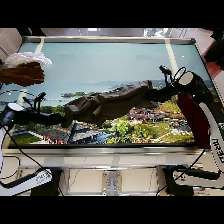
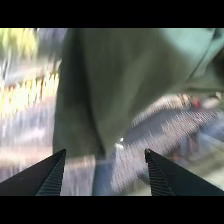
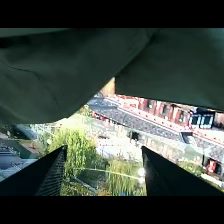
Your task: Fold the shirts.
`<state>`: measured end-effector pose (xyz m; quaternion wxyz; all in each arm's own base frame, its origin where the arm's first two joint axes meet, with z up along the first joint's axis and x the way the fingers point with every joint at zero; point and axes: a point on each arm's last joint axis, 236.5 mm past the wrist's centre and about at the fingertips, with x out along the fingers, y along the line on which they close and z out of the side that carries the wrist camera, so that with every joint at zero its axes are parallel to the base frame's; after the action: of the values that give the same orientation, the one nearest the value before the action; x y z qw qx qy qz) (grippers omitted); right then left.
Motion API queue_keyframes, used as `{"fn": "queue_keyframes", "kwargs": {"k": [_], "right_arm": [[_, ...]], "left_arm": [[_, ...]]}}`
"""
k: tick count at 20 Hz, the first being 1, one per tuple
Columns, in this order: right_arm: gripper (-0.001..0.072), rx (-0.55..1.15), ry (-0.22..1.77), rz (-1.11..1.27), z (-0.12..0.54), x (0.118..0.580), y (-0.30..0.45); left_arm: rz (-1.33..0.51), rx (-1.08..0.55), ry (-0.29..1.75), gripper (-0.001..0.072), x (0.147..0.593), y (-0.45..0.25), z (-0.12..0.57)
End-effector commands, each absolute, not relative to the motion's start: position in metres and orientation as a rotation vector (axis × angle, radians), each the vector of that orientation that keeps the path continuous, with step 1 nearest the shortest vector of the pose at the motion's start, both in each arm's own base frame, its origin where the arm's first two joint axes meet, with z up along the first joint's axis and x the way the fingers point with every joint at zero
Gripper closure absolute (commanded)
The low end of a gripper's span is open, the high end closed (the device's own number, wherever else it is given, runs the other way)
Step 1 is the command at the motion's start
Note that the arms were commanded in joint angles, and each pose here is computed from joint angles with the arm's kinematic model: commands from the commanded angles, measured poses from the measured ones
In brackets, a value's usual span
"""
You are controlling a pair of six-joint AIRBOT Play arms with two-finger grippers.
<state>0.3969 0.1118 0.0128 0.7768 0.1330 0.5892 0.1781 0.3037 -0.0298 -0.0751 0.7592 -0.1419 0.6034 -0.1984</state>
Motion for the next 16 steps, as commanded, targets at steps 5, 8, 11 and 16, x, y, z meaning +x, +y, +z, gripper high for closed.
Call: {"fn": "queue_keyframes", "kwargs": {"k": [5,8,11,16], "right_arm": [[0.0201,0.291,1.242,0.437,0.022,0.396,0.120],[0.0201,0.290,1.241,0.436,0.022,0.396,0.120],[0.0201,0.289,1.242,0.437,0.022,0.396,0.120],[0.0201,0.337,1.313,0.399,-0.012,0.378,0.122]], "left_arm": [[-0.328,-0.232,1.190,0.0127,0.348,-0.043,-0.087],[-0.325,-0.268,1.221,0.0249,0.344,-0.048,-0.093],[-0.344,-0.299,1.232,0.0698,0.341,-0.055,-0.092],[-0.366,-0.299,1.240,0.0693,0.335,-0.057,-0.084]]}}
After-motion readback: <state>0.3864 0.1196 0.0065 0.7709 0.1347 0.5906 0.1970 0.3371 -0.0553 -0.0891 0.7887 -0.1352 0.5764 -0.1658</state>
